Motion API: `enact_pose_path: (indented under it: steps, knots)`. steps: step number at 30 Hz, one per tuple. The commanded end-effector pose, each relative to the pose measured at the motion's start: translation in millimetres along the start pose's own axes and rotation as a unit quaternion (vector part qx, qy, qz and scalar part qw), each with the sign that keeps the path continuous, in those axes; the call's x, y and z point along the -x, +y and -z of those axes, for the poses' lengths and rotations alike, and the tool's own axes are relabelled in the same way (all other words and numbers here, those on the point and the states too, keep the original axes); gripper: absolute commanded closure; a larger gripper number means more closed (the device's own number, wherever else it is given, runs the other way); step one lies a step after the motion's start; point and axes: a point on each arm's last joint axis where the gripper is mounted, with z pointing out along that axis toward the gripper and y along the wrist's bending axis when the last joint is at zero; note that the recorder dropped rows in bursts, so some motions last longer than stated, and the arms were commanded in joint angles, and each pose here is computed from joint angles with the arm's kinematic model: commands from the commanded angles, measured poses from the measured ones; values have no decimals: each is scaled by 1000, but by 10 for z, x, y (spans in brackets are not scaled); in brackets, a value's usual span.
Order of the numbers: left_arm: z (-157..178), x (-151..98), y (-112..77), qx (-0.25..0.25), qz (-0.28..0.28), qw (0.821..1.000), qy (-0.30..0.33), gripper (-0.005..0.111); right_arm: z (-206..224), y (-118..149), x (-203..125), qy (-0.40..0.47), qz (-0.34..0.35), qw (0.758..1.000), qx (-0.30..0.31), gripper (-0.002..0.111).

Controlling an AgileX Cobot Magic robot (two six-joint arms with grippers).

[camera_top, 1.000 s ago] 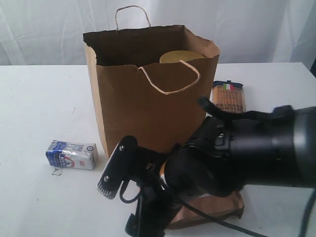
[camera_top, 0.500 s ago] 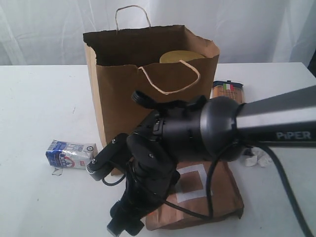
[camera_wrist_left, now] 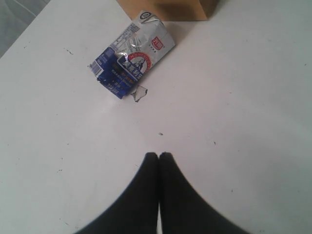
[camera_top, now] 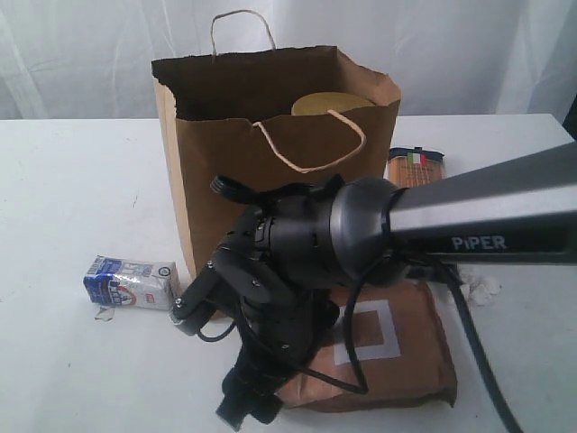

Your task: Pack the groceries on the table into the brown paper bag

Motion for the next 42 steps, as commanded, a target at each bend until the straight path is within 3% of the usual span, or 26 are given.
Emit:
enact_pose_path:
  steps: [1, 6, 9, 24, 36, 42]
  knots:
    - [-1, -9, -6, 2, 5, 1000, -1, 107, 1, -92, -103, 63, 38, 996, -51, 31]
    - [-1, -9, -6, 2, 5, 1000, -1, 107, 57, -157, -198, 128, 100, 979, -123, 31]
    - [-1, -9, -6, 2, 5, 1000, -1, 107, 75, -150, -237, 151, 101, 975, -129, 31]
    - [-1, -9, -6, 2, 5, 1000, -1, 107, 288, 164, -226, 107, 139, 977, -120, 31]
    - [-1, -9, -6, 2, 5, 1000, -1, 107, 63, 267, -407, 166, 233, 935, -210, 31]
    - [-1, -9, -6, 2, 5, 1000, -1, 107, -65, 443, -485, 123, 267, 932, -213, 31]
